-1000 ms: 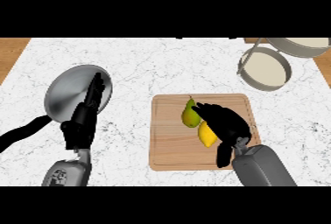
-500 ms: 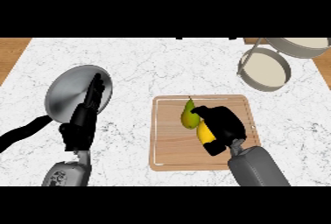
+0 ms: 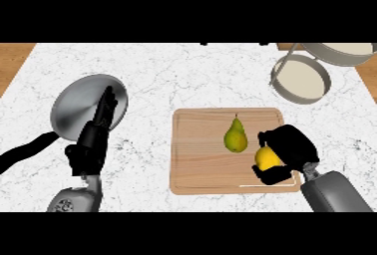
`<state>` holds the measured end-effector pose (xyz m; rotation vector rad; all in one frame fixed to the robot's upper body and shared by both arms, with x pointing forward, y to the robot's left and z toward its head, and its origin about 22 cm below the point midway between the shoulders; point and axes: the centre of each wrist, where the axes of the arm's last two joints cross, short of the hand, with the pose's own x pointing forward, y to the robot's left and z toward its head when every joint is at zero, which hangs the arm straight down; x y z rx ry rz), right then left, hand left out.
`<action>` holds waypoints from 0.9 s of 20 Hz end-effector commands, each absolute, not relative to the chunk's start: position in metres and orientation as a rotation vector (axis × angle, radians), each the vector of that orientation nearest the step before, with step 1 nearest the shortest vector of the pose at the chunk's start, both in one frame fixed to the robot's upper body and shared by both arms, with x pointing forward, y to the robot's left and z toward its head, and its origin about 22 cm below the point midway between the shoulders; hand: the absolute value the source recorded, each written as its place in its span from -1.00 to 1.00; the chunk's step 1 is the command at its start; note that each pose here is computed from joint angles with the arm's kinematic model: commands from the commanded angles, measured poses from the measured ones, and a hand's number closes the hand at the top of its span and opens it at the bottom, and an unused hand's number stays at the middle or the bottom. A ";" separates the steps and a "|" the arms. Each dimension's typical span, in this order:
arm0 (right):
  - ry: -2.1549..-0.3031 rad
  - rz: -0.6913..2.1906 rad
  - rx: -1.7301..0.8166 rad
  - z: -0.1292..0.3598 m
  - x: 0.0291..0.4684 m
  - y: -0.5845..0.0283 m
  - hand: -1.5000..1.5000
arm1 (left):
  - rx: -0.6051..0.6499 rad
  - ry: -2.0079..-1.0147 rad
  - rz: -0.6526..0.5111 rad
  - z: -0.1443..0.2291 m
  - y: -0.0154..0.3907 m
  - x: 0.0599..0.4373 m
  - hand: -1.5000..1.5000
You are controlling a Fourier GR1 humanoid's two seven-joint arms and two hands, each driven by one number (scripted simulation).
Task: Pick the lemon from the cutting board and place it in the tiered basket
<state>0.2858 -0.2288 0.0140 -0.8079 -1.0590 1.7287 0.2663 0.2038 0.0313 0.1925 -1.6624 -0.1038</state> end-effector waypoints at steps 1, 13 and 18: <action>-0.952 1.799 -0.894 0.027 0.287 -0.257 1.00 | 0.191 -1.665 -0.102 0.021 0.202 0.264 0.00; -1.192 1.477 -1.165 0.128 0.285 -0.289 1.00 | 0.204 -1.661 -0.102 0.031 0.205 0.270 0.00; -1.313 1.362 -1.223 0.202 0.270 -0.293 1.00 | 0.201 -1.666 -0.084 0.025 0.204 0.267 0.00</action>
